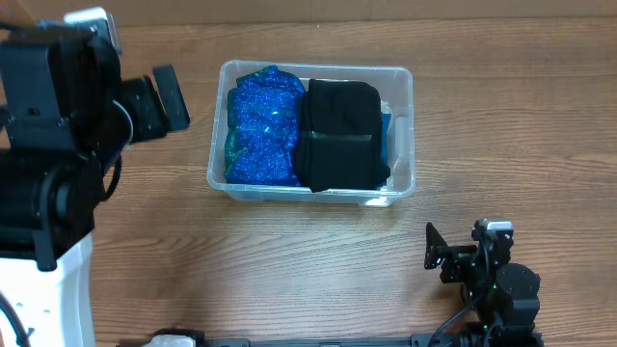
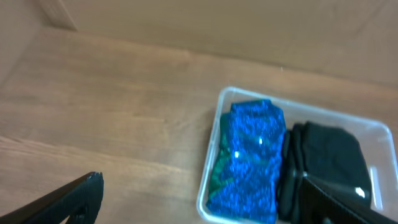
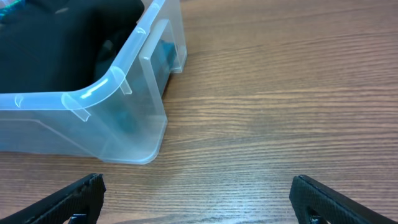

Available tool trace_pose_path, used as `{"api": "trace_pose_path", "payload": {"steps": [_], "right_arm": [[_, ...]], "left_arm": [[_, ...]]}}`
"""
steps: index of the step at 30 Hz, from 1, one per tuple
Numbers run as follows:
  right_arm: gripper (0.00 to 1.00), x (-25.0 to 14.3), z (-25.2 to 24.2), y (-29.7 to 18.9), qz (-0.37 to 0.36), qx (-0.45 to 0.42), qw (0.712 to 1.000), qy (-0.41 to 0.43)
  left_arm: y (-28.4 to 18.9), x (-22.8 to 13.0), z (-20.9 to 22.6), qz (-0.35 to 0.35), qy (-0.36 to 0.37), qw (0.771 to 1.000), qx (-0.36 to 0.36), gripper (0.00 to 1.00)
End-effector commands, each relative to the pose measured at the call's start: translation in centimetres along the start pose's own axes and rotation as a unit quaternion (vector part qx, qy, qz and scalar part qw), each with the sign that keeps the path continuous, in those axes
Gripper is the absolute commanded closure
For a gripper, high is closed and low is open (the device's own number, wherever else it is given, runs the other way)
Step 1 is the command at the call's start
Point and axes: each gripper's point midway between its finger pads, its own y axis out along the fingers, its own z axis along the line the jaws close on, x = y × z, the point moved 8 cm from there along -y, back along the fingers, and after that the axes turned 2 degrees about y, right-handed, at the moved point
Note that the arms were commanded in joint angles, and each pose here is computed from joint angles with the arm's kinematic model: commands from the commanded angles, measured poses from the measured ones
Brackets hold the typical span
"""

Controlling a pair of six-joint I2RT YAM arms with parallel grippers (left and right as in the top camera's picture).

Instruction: Pack container

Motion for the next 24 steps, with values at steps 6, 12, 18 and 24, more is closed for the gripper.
{"api": "trace_pose_path", "payload": {"steps": [6, 12, 18, 24], "right_arm": [[0.0, -0.4, -0.2, 0.2, 0.002, -0.002, 1.0, 0.002], [0.0, -0.4, -0.2, 0.2, 0.002, -0.002, 1.0, 0.002], [0.0, -0.4, -0.2, 0.2, 0.002, -0.002, 1.0, 0.002], [0.0, -0.4, -0.2, 0.2, 0.002, -0.002, 1.0, 0.002]], "left_arm": [[4.9, -10.8, 1.7, -0.021, 0.038, 0.999, -0.025, 0.0], [8.0, -22.2, 3.6, -0.093, 0.055, 0.993, -0.038, 0.0], [8.9, -28.2, 4.7, -0.127, 0.068, 0.989, -0.04, 0.0], [9.6, -30.5, 5.1, -0.153, 0.066, 0.985, -0.043, 0.0]]}}
